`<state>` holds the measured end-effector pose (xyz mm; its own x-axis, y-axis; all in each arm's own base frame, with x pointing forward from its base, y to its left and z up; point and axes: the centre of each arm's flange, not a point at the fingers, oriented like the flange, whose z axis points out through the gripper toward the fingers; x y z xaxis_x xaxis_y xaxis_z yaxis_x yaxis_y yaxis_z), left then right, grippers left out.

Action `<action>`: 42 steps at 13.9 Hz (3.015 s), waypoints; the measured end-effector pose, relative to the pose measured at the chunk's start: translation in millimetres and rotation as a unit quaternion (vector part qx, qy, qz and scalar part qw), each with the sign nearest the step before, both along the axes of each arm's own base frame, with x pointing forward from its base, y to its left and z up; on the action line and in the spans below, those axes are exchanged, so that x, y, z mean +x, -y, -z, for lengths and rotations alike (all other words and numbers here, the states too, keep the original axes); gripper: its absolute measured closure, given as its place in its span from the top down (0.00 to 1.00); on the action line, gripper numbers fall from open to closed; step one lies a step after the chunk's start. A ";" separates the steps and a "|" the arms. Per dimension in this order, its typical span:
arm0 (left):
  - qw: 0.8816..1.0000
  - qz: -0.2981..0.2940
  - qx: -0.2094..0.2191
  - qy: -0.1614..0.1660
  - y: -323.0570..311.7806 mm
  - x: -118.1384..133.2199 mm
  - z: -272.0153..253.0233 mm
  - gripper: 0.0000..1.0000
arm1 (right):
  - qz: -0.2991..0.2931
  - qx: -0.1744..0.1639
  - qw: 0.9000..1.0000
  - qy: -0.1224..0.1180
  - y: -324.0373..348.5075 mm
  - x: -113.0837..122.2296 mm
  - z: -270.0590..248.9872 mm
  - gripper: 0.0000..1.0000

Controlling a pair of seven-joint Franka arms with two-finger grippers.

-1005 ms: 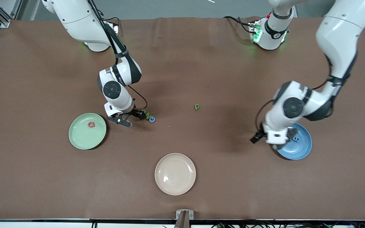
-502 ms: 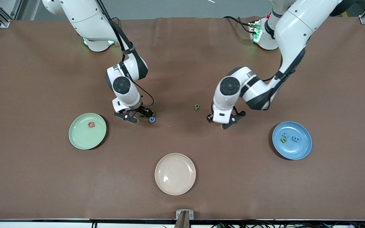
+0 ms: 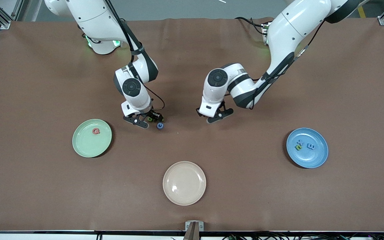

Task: Sort upper and lower case letters into plates

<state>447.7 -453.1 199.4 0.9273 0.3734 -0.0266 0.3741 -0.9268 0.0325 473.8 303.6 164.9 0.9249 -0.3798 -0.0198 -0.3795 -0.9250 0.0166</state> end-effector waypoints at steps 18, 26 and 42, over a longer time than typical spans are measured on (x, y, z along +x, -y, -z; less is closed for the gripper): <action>0.997 -0.070 0.015 0.039 -61.4 68.7 -33.0 0.27 | -0.103 0.011 0.994 -0.028 176.7 104.7 -68.5 0.33; 0.994 -0.066 0.059 0.065 -262.1 173.0 -84.7 0.27 | -0.114 0.013 0.993 -0.037 236.9 111.1 -38.2 0.33; 0.997 -0.034 0.065 0.019 -450.2 217.4 -77.5 0.92 | -0.100 0.022 0.992 -0.071 200.4 137.4 -87.6 1.00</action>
